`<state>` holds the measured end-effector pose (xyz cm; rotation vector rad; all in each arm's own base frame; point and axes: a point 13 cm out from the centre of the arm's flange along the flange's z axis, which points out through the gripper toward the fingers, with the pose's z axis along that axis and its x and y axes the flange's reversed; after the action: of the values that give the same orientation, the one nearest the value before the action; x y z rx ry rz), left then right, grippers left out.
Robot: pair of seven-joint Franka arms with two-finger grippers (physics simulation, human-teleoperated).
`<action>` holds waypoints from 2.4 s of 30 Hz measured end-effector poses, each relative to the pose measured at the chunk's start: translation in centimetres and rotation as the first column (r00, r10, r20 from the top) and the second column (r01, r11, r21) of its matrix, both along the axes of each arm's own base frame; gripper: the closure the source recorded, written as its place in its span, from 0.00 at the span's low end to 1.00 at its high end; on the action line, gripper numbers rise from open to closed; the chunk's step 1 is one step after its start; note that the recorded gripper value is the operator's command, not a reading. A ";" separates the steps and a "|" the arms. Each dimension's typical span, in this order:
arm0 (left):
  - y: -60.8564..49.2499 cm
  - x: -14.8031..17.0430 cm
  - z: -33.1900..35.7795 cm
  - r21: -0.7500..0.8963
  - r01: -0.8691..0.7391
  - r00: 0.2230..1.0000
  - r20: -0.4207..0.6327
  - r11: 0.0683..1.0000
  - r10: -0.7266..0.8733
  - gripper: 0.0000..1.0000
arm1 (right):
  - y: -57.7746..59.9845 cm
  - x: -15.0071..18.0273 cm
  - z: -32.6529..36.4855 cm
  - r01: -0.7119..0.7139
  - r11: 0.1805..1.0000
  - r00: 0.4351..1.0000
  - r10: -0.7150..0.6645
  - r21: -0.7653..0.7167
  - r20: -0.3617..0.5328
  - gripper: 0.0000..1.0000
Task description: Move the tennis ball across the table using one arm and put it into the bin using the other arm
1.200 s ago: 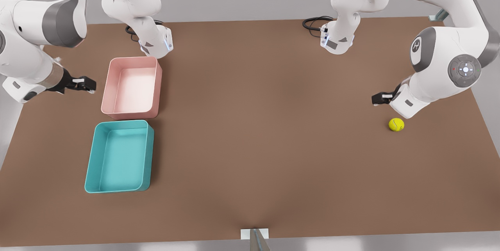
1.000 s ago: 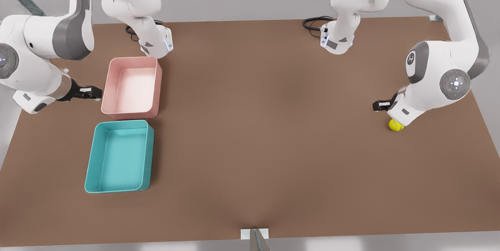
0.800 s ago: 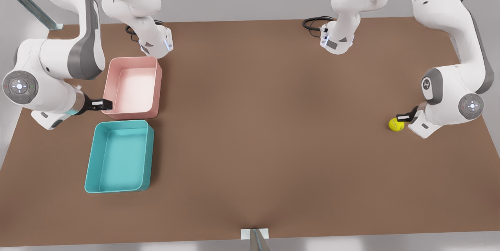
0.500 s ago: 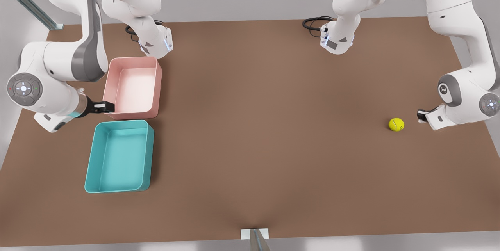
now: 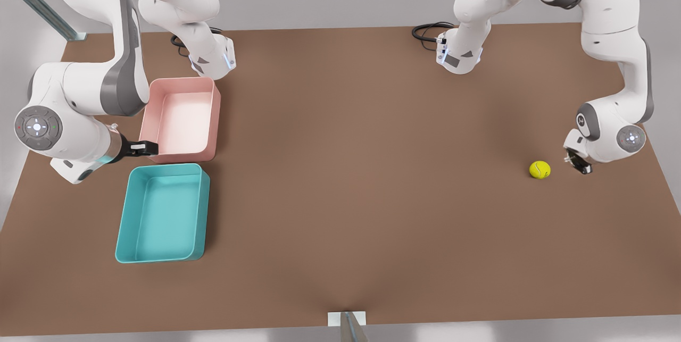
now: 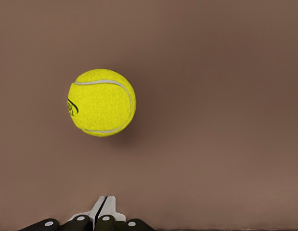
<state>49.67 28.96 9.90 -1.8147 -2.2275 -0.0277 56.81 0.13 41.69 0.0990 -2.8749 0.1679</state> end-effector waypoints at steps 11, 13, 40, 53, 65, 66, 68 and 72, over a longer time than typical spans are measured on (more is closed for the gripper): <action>0.7 0.3 -2.6 -0.013 0.131 0.991 0.006 0.991 -0.131 0.79 | 0.0 -0.1 -0.2 -0.003 1.000 1.000 0.003 0.003 -0.005 0.00; 0.6 0.6 -2.8 -0.015 0.138 0.990 0.016 0.990 -0.137 0.79 | 0.0 -0.1 -0.2 -0.003 1.000 1.000 0.003 0.003 -0.006 0.00; -0.3 1.2 -4.4 -0.036 0.234 0.972 0.014 0.971 -0.234 0.79 | 0.0 -0.1 -0.5 -0.005 1.000 1.000 0.005 0.006 -0.012 0.00; -18.6 7.7 -4.2 -0.043 0.467 0.884 0.032 0.883 -0.466 0.79 | -0.1 -0.1 -0.6 -0.004 1.000 1.000 0.004 0.007 -0.014 0.00; -33.1 18.7 29.1 -0.288 -0.354 0.863 0.264 0.890 0.429 0.69 | -0.3 0.0 -0.5 -0.003 1.000 1.000 0.003 0.010 -0.013 0.00; -35.8 17.3 32.1 -0.266 -0.365 0.866 0.256 0.892 0.430 0.50 | -0.3 0.0 -0.5 -0.003 1.000 1.000 0.004 0.010 -0.013 0.00; -37.7 14.4 38.0 -0.230 -0.415 0.850 0.247 0.880 0.465 0.00 | -0.3 0.0 -0.6 -0.004 1.000 1.000 0.004 0.010 -0.014 0.00; -36.0 9.9 41.7 -0.150 -0.599 0.767 0.175 0.787 0.617 0.00 | -0.3 0.0 -0.6 -0.005 1.000 1.000 0.005 0.011 -0.015 0.00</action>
<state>59.56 -7.00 51.65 -1.0665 -2.9144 -0.0007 56.77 -0.12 41.05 0.1094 -2.8608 0.1519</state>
